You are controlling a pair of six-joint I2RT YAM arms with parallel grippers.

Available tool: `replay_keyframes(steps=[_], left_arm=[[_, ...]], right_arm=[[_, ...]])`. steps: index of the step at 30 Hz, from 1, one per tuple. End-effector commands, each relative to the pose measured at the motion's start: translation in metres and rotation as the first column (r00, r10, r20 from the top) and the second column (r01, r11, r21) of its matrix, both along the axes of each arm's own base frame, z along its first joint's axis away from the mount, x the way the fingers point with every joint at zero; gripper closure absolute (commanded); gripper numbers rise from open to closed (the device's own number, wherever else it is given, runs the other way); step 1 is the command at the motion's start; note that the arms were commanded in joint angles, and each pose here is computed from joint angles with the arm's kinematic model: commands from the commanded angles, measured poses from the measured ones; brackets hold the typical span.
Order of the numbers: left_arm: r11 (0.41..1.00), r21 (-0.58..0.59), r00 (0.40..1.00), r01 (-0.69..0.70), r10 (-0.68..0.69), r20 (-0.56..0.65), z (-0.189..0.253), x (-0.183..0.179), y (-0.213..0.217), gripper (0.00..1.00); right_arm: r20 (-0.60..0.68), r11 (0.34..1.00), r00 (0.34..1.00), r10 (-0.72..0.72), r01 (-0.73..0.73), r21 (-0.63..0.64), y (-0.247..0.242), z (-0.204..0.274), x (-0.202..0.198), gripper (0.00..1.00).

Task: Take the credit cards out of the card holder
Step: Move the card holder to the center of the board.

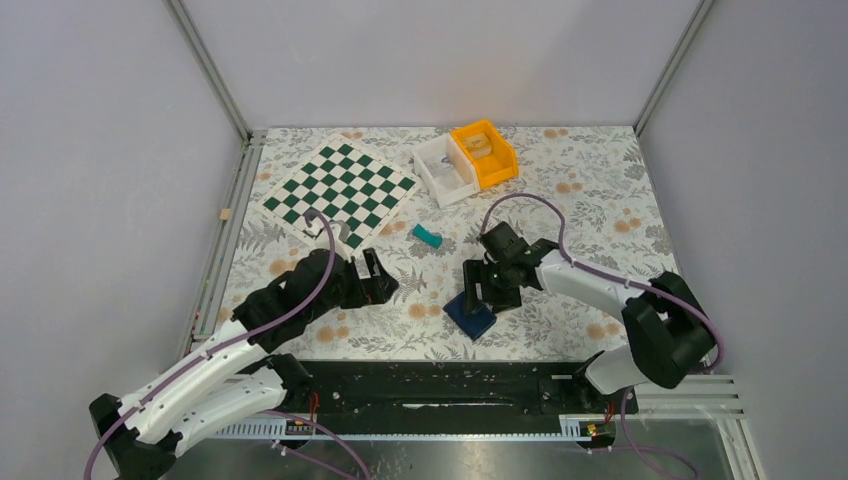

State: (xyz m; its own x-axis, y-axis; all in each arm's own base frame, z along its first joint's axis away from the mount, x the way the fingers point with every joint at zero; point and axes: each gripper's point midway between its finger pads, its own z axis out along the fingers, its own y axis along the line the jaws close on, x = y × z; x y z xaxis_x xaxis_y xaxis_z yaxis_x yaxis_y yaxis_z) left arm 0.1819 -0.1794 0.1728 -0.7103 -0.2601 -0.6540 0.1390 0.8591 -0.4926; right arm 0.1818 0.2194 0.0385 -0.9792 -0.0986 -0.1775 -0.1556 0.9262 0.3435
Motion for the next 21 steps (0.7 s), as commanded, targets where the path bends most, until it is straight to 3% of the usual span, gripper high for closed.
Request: replay_keyframes(steps=[1, 5, 8, 12, 21], left_arm=[[0.993, -0.115, 1.000, 0.014, -0.016, -0.016, 0.006, -0.003, -0.017, 0.04], [0.991, -0.136, 1.000, -0.004, 0.003, -0.004, -0.016, -0.002, -0.015, 0.07], [0.987, -0.141, 0.996, -0.081, 0.073, -0.057, -0.016, -0.006, -0.004, 0.07], [0.994, -0.084, 0.997, -0.070, 0.068, -0.026, -0.017, -0.004, 0.003, 0.07], [0.990, -0.032, 0.990, -0.141, 0.141, 0.000, -0.023, 0.009, 0.013, 0.07]], right_arm=[[-0.002, 0.990, 1.000, -0.005, 0.005, 0.141, 0.011, 0.018, -0.018, 0.24], [-0.007, 0.941, 0.995, -0.101, 0.097, 0.324, 0.030, 0.007, -0.026, 0.35], [-0.082, 0.925, 0.993, -0.087, 0.111, 0.362, 0.042, 0.001, -0.048, 0.42], [0.057, 0.984, 0.997, -0.057, 0.046, 0.171, 0.017, 0.001, -0.047, 0.40], [0.241, 0.981, 0.954, -0.179, 0.193, -0.034, -0.014, 0.036, -0.008, 0.44]])
